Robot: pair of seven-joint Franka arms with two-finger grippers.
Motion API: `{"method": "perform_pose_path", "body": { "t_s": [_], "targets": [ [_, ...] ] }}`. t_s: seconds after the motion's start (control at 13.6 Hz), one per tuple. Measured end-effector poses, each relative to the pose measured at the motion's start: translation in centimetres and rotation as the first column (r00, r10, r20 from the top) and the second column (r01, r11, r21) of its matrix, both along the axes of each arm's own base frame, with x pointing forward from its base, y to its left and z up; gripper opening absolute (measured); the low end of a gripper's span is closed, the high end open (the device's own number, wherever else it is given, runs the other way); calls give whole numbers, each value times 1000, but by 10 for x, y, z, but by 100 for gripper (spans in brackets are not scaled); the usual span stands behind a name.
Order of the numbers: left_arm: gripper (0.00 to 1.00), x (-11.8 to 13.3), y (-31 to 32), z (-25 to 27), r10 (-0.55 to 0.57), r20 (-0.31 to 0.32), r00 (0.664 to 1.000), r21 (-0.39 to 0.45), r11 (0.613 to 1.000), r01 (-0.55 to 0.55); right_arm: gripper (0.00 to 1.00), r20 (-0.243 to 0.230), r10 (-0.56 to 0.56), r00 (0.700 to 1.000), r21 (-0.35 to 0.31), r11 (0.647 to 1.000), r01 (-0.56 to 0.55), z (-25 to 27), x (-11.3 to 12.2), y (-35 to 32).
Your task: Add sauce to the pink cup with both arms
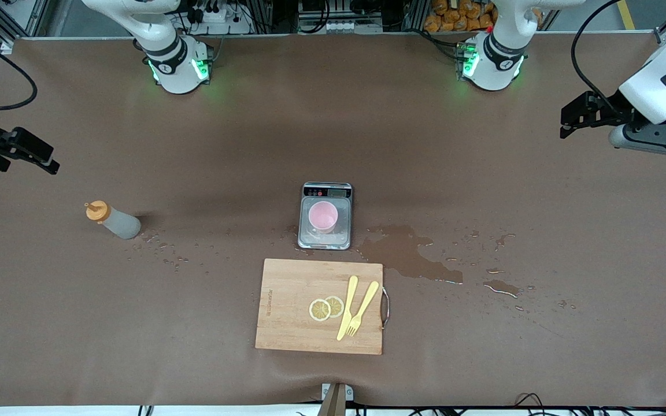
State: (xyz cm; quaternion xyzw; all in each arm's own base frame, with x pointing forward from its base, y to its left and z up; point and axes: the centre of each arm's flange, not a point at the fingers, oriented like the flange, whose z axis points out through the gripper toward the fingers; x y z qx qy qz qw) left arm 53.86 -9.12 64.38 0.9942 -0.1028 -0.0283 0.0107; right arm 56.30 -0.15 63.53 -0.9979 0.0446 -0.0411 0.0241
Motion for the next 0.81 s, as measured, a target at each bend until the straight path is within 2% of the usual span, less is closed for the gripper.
{"method": "perform_pose_path", "body": {
  "t_s": [0.81],
  "targets": [
    [100, 0, -1, 0, -2, 0, 1000, 0, 1000, 2, 100, -5, 4, 1000, 1, 1000, -4, -4, 2, 0]
  ]
}}
